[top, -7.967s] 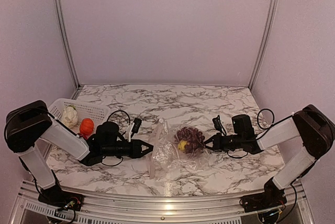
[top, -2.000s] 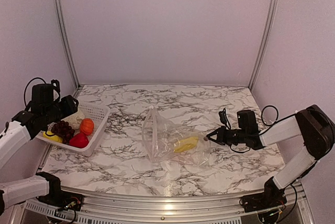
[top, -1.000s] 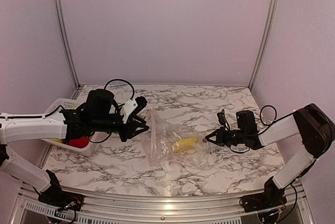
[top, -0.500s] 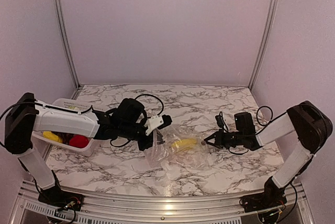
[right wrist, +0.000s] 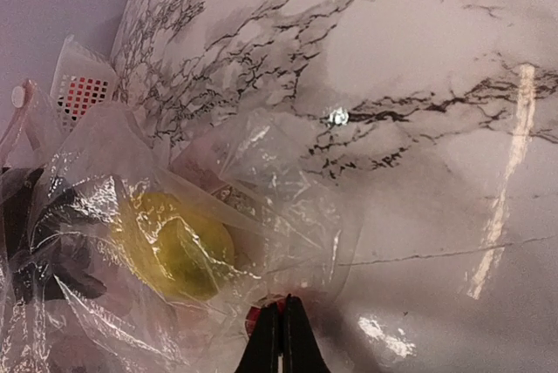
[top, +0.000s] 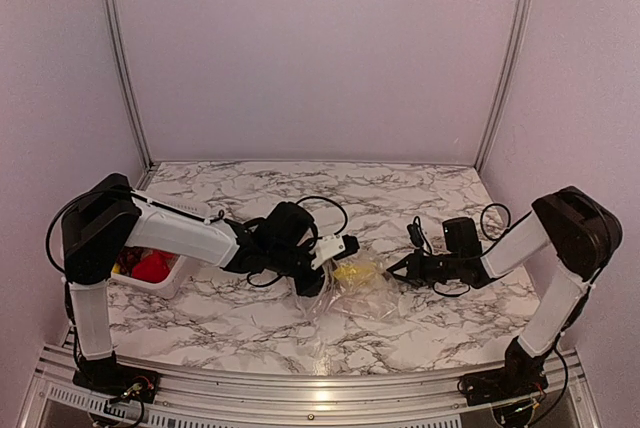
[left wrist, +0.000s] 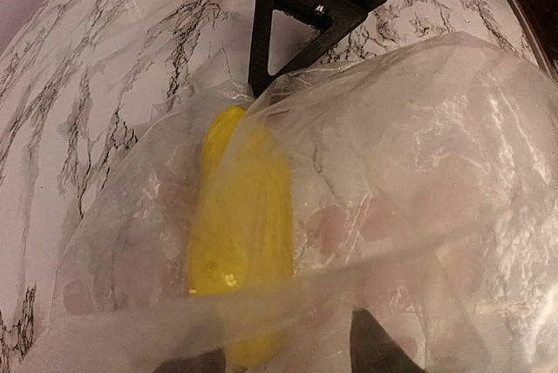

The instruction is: Open the zip-top bag and remove the fake food

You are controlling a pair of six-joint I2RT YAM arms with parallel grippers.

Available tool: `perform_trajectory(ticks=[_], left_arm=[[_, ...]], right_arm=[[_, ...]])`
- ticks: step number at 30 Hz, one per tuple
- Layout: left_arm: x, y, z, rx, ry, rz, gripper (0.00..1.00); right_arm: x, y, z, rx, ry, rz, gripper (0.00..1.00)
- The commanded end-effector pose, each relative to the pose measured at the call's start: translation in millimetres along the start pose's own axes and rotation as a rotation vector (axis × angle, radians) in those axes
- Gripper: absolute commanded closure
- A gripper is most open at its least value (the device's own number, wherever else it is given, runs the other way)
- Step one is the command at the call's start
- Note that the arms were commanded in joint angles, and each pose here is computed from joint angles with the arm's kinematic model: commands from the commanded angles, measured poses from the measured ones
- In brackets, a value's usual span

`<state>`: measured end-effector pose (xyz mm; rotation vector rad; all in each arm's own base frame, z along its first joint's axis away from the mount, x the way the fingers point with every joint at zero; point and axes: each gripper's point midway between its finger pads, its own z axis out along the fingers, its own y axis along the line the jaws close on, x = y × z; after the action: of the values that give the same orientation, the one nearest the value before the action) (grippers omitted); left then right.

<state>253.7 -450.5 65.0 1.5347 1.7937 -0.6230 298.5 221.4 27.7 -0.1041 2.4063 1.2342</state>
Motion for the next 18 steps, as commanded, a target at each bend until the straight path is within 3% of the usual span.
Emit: perform_trajectory(ticks=[1, 8, 18], left_arm=[[-14, 1, 7, -0.003, -0.041, 0.011, 0.49], [-28, 15, 10, -0.057, -0.073, -0.026, 0.47], [-3, 9, 47, 0.034, 0.088, 0.023, 0.45]], right_arm=[[-11, 7, 3, -0.031, -0.016, -0.028, 1.0], [-10, 7, 3, -0.032, -0.009, -0.03, 1.0], [-9, 6, 2, -0.022, -0.007, -0.037, 1.0]])
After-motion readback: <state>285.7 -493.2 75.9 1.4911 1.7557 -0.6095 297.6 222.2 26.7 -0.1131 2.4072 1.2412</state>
